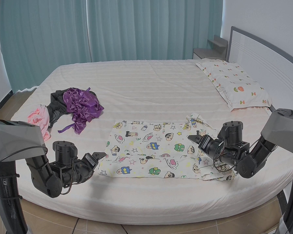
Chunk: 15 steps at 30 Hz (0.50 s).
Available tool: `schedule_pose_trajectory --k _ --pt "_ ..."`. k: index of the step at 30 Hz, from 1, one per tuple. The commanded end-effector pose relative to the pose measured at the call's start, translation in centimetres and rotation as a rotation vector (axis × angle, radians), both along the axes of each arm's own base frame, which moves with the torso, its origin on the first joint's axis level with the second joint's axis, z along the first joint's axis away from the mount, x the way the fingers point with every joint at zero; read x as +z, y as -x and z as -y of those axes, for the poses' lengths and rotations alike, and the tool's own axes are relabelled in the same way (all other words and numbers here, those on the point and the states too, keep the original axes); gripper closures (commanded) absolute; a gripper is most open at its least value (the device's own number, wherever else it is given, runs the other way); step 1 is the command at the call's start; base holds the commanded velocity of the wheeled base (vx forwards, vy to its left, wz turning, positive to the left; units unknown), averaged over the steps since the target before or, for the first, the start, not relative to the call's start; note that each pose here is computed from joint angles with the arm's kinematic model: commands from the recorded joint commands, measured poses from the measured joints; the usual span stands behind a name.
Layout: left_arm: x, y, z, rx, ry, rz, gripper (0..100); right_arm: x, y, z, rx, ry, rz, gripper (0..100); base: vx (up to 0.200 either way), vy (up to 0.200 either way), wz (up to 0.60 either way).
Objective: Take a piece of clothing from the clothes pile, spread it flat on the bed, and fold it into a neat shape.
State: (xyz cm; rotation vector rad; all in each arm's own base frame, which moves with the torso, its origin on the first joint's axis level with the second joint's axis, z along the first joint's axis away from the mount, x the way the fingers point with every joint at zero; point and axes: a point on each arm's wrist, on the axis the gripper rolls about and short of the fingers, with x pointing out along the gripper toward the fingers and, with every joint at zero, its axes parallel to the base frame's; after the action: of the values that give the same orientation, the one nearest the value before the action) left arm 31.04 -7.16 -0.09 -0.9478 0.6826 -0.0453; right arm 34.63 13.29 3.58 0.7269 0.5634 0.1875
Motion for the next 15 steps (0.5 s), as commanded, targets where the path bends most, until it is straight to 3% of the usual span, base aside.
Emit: schedule_pose_trajectory --k 1,5,15 --pt "-0.1 0.1 0.0 -0.001 0.001 0.001 0 0.6 0.0 0.2 -0.005 -0.007 0.016 0 0.2 0.0 0.0" --pt "-0.5 0.4 0.4 -0.015 0.001 0.017 0 1.1 0.1 0.3 -0.005 -0.01 0.025 0 0.2 0.0 0.0" --pt "-1.2 1.3 0.4 -0.064 -0.05 0.041 0 1.1 0.1 0.4 -0.011 -0.01 0.026 0 0.0 0.0 0.0"
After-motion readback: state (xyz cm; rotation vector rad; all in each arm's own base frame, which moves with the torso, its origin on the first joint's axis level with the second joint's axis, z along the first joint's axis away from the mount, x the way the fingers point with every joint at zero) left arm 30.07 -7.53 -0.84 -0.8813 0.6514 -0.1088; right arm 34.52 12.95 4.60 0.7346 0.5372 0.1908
